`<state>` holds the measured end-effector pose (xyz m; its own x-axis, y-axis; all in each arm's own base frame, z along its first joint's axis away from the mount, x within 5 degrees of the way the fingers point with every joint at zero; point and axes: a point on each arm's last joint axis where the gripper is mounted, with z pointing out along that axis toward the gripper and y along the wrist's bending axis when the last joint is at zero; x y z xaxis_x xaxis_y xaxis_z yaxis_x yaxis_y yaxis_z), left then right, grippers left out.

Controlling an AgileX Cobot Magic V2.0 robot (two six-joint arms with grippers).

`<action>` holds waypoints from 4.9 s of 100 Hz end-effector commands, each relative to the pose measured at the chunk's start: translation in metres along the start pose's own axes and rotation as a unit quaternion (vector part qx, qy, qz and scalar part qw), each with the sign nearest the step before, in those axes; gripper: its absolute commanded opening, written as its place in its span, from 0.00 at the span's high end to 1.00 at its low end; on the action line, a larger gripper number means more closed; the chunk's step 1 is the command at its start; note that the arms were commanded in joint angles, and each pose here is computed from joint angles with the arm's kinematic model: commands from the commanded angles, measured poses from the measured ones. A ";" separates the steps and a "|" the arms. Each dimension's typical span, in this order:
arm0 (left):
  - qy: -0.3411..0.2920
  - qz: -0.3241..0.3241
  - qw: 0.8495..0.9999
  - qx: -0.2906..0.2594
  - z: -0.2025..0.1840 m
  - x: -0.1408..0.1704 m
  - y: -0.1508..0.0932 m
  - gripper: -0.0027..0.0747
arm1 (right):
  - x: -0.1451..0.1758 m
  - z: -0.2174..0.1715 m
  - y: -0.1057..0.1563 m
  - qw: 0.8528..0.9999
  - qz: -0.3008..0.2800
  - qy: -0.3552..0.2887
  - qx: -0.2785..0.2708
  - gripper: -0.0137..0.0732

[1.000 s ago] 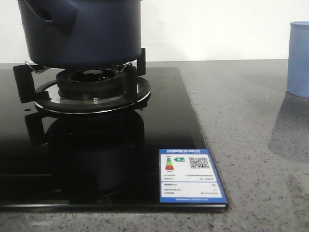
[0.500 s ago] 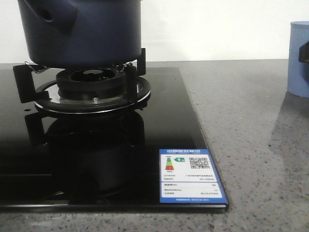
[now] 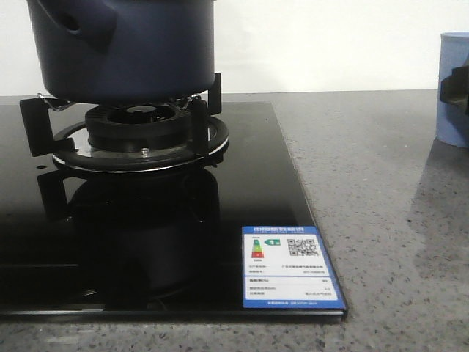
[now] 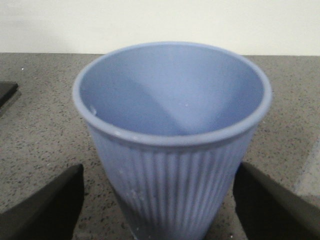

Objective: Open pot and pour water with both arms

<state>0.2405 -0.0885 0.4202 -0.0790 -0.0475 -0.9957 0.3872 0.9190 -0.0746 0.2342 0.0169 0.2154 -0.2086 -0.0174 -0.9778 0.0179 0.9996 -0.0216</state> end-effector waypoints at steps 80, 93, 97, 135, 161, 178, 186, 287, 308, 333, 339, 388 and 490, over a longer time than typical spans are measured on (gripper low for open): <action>-0.063 -0.007 0.998 -0.023 -0.012 -0.024 0.003 0.54 | -0.009 0.025 0.001 0.993 -0.021 -0.116 0.019 0.23; -0.063 -0.007 0.998 -0.023 -0.012 -0.024 0.003 0.54 | -0.012 0.031 0.002 0.993 -0.020 -0.119 0.019 0.23; -0.063 -0.007 0.998 -0.023 -0.012 -0.024 0.003 0.54 | -0.012 0.032 0.002 0.993 -0.020 -0.118 0.019 0.23; -0.063 -0.007 0.998 -0.023 -0.012 -0.024 0.003 0.54 | -0.012 0.033 0.002 0.993 -0.020 -0.118 0.019 0.40; -0.063 -0.007 0.998 -0.023 -0.012 -0.024 0.003 0.54 | -0.026 0.024 0.007 0.988 -0.038 -0.147 -0.006 0.40; -0.064 -0.003 0.998 -0.024 -0.012 -0.024 0.003 0.54 | -0.047 0.008 0.018 0.982 -0.079 -0.162 -0.060 0.40; -0.064 0.006 0.998 -0.025 -0.012 -0.024 0.003 0.54 | -0.058 0.005 0.026 0.984 -0.085 -0.137 -0.081 0.40; -0.082 0.026 0.995 -0.041 -0.013 -0.028 0.006 0.54 | -0.212 0.006 0.148 0.907 -0.359 -0.067 -0.210 0.40; -0.090 0.026 0.994 -0.048 -0.013 -0.029 0.007 0.54 | -0.215 0.012 0.179 0.866 -0.457 -0.066 -0.194 0.40; -0.091 0.026 0.993 -0.065 -0.014 -0.030 0.016 0.54 | -0.208 0.012 0.204 0.800 -0.566 -0.102 -0.170 0.40; -0.091 0.026 0.993 -0.071 -0.014 -0.030 0.019 0.54 | -0.207 0.013 0.208 0.783 -0.590 -0.110 -0.161 0.40; -0.089 0.026 0.993 -0.079 -0.015 -0.030 0.023 0.54 | -0.208 0.025 0.216 0.642 -0.744 -0.173 -0.063 0.40; -0.089 0.026 0.993 -0.079 -0.015 -0.030 0.023 0.54 | -0.219 0.024 0.212 0.584 -0.788 -0.196 0.005 0.40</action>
<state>0.2473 -0.0685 0.4224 -0.0254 -0.0122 -0.9996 0.2912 0.9565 -0.0191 0.3162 0.2423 0.3880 0.3155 -0.8944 0.3169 0.0408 -0.3208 -0.9463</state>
